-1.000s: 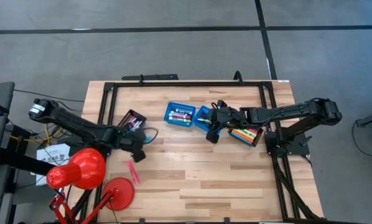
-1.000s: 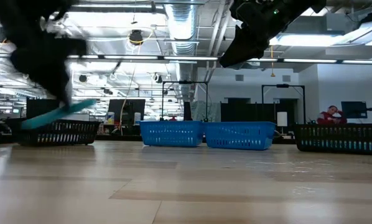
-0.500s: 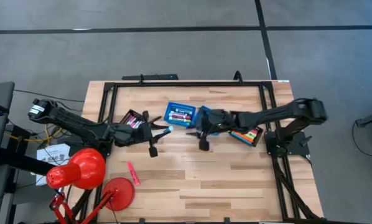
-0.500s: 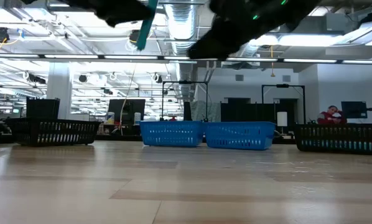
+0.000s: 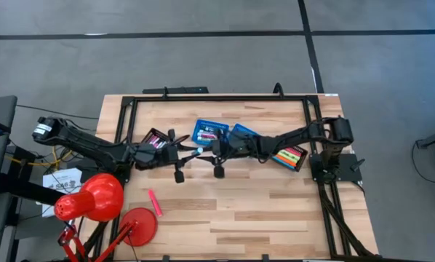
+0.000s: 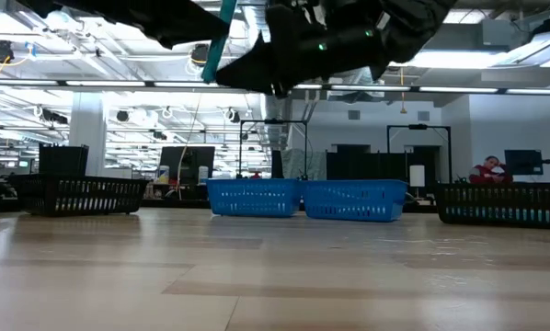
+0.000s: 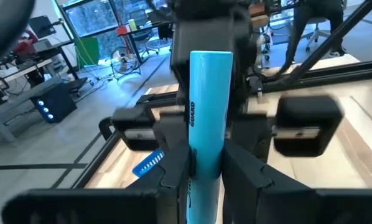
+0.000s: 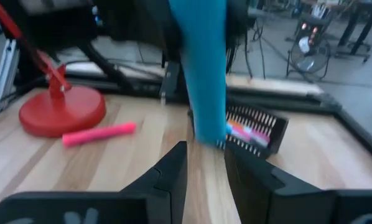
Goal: Pick & Place Markers
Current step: Put the light blue highlighter into the right black bin
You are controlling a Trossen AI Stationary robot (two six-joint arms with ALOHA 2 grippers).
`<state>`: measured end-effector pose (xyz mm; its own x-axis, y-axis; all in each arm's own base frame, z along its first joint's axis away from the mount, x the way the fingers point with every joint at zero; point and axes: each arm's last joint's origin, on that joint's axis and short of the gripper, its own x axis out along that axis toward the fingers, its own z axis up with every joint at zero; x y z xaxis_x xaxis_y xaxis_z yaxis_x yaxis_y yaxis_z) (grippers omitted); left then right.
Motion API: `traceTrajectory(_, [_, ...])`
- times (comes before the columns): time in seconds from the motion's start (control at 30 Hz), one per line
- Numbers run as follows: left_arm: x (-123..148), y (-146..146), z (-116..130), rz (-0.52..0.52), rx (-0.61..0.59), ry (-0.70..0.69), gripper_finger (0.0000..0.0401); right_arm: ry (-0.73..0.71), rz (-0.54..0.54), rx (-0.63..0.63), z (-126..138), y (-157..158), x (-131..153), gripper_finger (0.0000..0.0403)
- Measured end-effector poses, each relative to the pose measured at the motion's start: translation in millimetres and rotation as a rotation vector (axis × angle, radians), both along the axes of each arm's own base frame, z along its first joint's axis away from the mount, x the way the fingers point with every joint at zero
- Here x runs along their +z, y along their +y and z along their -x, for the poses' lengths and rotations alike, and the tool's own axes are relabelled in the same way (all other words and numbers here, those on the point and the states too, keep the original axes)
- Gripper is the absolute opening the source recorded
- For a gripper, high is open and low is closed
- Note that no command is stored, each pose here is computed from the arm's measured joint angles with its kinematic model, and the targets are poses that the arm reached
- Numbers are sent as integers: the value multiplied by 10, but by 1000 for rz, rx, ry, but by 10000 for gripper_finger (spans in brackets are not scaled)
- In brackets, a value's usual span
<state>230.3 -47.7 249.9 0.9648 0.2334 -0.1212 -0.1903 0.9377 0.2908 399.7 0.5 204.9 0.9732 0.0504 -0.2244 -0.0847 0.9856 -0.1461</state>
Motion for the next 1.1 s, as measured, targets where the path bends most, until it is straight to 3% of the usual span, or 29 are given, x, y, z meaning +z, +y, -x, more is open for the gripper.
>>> traceTrajectory(0.67, [-9,-3,-19,5,-2,-5,76,-121,20,27,-60,94,216,97])
traceTrajectory(0.93, [-5,-3,-19,13,0,-10,76,-121,25,27,-60,106,216,56])
traceTrajectory(1.1, [-5,-3,-20,33,2,-14,81,-118,21,28,-60,109,213,66])
